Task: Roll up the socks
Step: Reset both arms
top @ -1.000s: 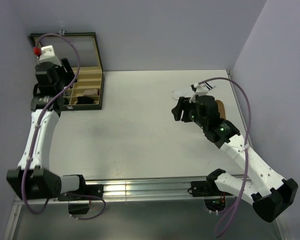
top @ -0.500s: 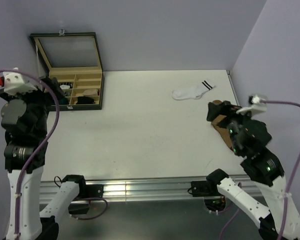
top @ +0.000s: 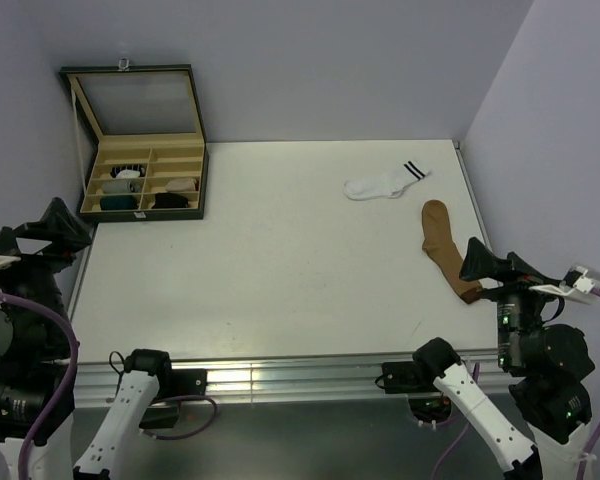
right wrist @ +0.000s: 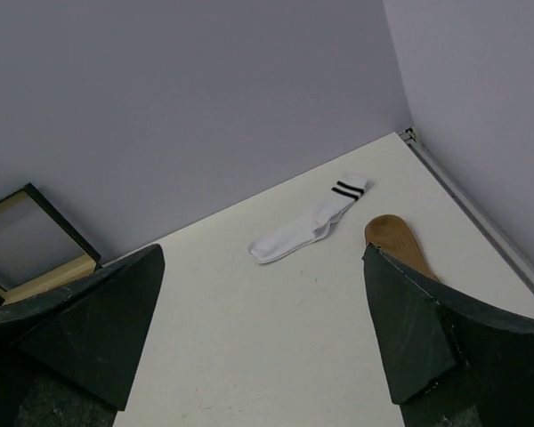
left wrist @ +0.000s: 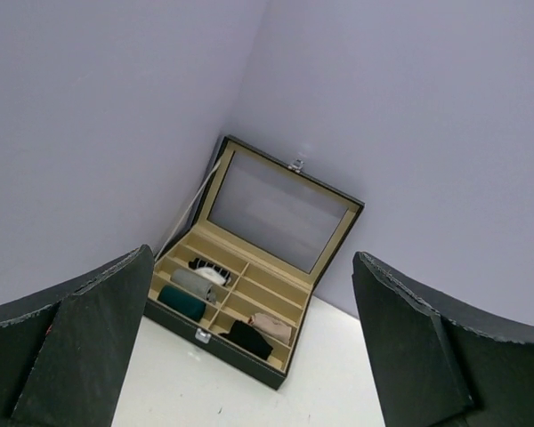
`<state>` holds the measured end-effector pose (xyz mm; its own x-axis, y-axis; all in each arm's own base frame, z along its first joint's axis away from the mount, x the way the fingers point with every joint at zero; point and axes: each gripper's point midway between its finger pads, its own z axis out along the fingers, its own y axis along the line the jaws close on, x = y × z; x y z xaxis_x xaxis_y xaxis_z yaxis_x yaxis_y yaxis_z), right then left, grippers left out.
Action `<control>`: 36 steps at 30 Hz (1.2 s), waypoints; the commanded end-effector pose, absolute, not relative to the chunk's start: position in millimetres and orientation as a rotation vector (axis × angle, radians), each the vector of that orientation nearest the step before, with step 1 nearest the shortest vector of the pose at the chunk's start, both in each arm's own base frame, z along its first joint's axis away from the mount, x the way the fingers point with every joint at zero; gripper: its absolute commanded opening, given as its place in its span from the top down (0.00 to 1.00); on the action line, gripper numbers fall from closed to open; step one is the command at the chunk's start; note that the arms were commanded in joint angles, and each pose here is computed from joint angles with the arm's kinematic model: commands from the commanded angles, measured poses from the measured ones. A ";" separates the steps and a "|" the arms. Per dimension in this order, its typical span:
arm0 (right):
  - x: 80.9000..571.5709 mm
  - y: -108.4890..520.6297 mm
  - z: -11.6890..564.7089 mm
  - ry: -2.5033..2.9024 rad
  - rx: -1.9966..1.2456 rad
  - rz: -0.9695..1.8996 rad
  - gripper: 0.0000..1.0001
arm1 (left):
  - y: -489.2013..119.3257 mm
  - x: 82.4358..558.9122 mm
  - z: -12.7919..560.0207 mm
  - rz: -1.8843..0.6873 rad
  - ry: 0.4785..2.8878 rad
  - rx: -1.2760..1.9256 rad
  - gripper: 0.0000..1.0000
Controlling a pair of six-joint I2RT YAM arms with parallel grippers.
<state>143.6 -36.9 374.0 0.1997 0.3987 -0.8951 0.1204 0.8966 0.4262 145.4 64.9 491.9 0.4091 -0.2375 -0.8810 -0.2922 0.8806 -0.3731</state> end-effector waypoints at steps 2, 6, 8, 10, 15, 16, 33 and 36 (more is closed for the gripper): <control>134.5 -48.5 369.8 1.321 0.504 0.201 0.00 | 72.5 147.5 471.0 0.055 1.188 -0.591 0.00; 134.9 -40.3 372.2 1.314 0.443 0.227 0.00 | 71.4 152.0 460.1 0.037 1.184 -0.606 0.01; 137.4 -36.5 372.6 1.329 0.419 0.224 0.00 | 71.6 151.5 461.4 0.029 1.165 -0.611 0.01; 142.3 -34.3 372.7 1.351 0.421 0.214 0.00 | 73.7 152.6 457.7 0.038 1.165 -0.625 0.01; 153.5 -23.7 369.7 1.391 0.382 0.208 0.00 | 78.4 153.0 457.5 0.050 1.139 -0.653 0.01; 154.5 -22.4 370.2 1.390 0.378 0.212 0.00 | 78.6 153.1 457.8 0.051 1.136 -0.654 0.00; 159.9 -14.7 367.6 1.396 0.339 0.219 0.00 | 70.6 167.4 456.0 0.021 1.157 -0.632 0.00; 160.0 -13.5 367.3 1.393 0.330 0.223 0.00 | 70.1 168.7 454.1 0.020 1.162 -0.632 0.01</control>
<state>157.9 -15.6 360.7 0.1405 0.3425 -0.9290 0.0565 0.9340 0.3528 165.4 73.2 445.3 0.3928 -0.2861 -0.8740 -0.3608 0.8263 -0.4326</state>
